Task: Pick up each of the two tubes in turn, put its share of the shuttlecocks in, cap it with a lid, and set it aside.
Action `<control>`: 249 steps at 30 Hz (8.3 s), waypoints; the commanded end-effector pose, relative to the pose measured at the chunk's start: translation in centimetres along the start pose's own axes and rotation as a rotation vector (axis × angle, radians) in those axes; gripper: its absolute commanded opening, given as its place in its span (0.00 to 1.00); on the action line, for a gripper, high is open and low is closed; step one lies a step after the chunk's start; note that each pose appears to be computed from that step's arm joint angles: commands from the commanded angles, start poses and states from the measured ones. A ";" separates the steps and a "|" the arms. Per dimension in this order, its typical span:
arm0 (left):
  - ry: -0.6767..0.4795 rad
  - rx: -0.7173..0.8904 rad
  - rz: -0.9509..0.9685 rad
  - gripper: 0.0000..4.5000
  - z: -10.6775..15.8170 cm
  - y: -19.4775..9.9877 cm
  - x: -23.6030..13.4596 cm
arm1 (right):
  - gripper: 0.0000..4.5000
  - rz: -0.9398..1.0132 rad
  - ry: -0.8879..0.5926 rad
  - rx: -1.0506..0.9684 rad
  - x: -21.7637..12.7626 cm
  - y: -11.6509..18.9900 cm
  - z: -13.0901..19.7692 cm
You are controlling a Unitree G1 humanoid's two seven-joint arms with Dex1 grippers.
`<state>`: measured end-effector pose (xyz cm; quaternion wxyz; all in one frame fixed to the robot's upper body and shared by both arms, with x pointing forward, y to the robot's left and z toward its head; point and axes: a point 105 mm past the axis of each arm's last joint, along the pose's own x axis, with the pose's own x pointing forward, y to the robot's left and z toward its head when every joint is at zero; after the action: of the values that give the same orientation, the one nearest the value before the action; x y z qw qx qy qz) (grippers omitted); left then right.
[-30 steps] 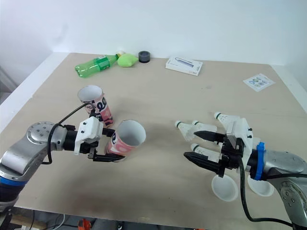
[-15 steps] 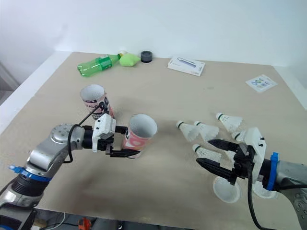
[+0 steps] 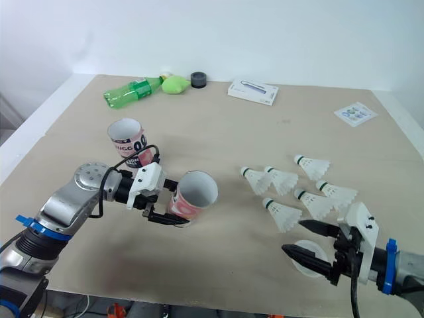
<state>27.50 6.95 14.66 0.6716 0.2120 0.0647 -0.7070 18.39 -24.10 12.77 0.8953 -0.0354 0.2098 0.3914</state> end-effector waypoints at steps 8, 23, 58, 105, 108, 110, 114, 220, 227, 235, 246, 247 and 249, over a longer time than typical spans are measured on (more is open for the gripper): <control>0.044 -0.037 -0.006 0.73 -1.1 -0.5 0.2 | 1.00 -0.028 -0.044 0.021 1.6 -1.2 -0.8; 0.098 -0.044 -0.002 0.73 -1.8 -0.3 0.0 | 0.88 -0.032 -0.093 0.015 4.1 -2.2 -0.3; 0.101 -0.043 -0.041 0.73 -0.7 0.7 1.2 | 0.00 0.322 -0.234 -0.652 2.7 5.6 14.7; 0.094 -0.077 -0.036 0.73 -0.6 0.9 1.0 | 0.72 -0.011 -0.180 -0.178 8.8 -2.9 5.3; 0.091 -0.082 -0.030 0.73 -0.6 0.7 1.0 | 0.72 -0.035 -0.200 -0.176 9.6 -4.0 5.6; 0.087 -0.084 -0.027 0.73 -0.6 0.6 0.9 | 0.72 -0.036 -0.200 -0.176 10.1 -4.5 5.7; 0.085 -0.087 -0.010 0.73 -0.6 0.8 0.8 | 0.72 -0.026 -0.218 -0.162 11.2 -5.3 6.1; -0.001 -0.103 -0.109 0.73 -1.2 0.0 4.2 | 0.71 -0.324 -0.064 0.093 -5.5 -6.2 -1.4; 0.001 -0.101 -0.108 0.73 -1.2 0.0 4.2 | 0.71 -0.345 -0.078 0.085 -4.7 -7.5 -1.3; 0.005 -0.095 -0.102 0.73 -1.0 0.3 4.0 | 0.71 -0.318 -0.093 0.080 -2.6 -8.5 -1.2; 0.000 -0.105 -0.081 0.73 -0.8 0.4 3.3 | 0.03 -0.321 -0.120 0.077 -2.5 -9.2 -1.1; -0.001 -0.108 -0.080 0.73 -0.8 0.4 3.2 | 0.03 -0.317 -0.120 0.075 -2.5 -9.1 -1.0; -0.006 -0.110 -0.080 0.73 -0.7 0.4 2.9 | 0.03 -0.314 -0.122 0.076 -2.8 -8.9 -0.9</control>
<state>28.32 3.92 14.29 0.6567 0.1758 0.0759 -0.7294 22.81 -32.18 11.03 0.9554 0.0011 0.1754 0.2374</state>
